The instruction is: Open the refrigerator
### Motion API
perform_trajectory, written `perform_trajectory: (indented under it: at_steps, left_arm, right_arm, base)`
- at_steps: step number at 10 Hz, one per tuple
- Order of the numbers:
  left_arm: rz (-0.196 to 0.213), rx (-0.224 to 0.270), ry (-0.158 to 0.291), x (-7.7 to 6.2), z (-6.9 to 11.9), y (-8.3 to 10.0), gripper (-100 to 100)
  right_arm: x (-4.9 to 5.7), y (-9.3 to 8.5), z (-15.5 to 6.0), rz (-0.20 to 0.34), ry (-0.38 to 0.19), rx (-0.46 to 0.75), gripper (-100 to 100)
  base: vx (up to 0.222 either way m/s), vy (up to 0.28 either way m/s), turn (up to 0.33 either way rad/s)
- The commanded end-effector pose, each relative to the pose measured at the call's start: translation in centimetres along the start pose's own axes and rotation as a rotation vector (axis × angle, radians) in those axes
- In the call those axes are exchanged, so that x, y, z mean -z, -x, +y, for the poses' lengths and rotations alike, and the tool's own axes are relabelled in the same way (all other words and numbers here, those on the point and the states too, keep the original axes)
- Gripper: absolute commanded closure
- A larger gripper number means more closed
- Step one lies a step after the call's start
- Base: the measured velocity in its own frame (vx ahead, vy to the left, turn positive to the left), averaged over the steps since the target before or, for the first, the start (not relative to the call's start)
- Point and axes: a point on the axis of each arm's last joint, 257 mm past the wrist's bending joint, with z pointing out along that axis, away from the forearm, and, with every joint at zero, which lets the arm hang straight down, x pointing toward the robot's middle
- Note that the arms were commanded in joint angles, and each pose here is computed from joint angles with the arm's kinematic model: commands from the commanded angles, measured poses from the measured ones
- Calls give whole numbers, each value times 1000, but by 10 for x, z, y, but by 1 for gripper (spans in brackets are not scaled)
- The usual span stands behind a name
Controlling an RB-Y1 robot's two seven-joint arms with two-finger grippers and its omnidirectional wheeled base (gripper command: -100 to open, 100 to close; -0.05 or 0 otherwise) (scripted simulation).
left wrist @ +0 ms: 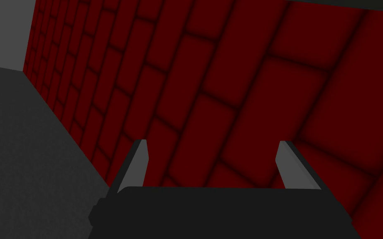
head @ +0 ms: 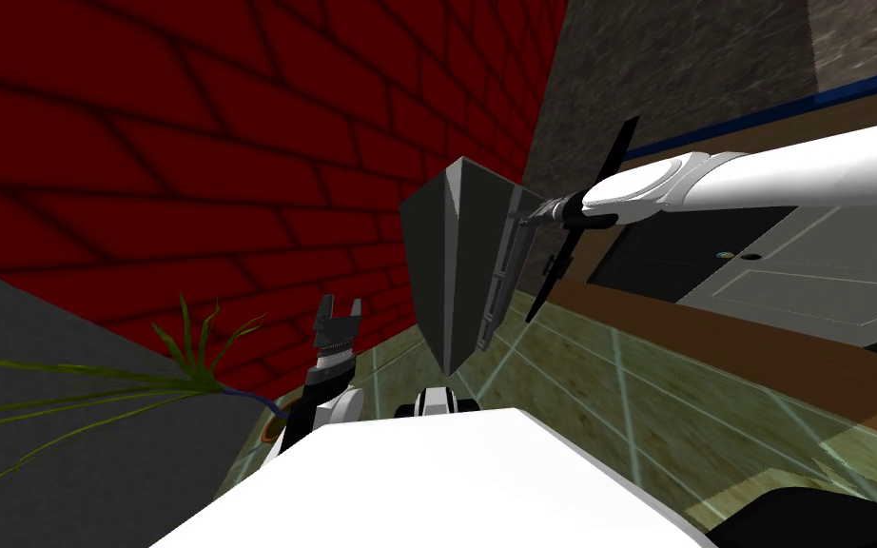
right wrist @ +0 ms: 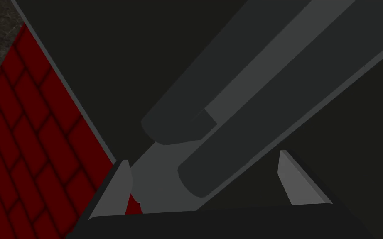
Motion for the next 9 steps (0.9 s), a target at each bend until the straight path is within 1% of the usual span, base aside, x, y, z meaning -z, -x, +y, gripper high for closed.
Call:
perform_trajectory:
  at_steps: [1, 3, 4, 5, 6, 7, 8, 9]
  left_arm:
    - [0, 0, 0, 0, 0, 0, 0]
    - [0, 0, 0, 0, 0, 0, 0]
    - [0, 0, 0, 0, 0, 0, 0]
    - [0, 0, 0, 0, 0, 0, 0]
    - [0, 0, 0, 0, 0, 0, 0]
    - [0, 0, 0, 0, 0, 0, 0]
    - [0, 0, 0, 0, 0, 0, 0]
    - [0, 0, 0, 0, 0, 0, 0]
  right_arm:
    - [7, -26, -27, 44, -48, 12, -100]
    - [9, -35, -37, 58, -65, 15, -100]
    - [13, -44, -47, 74, -82, 19, -100]
    - [12, -40, -42, 65, -73, 15, -100]
    - [12, -41, -43, 67, -74, 17, -100]
    - [12, -41, -43, 66, -74, 17, 100]
    - [19, -58, -64, 97, -109, 16, 100]
    - [19, -58, -64, 97, -109, 16, 100]
  base:
    - [144, 196, -60]
    - [92, 149, -14]
    - [118, 100, -30]
    - [59, 51, -14]
    - [13, 9, 6]
    - [12, -1, -1]
    - [32, 142, -122]
    - [10, 196, -188]
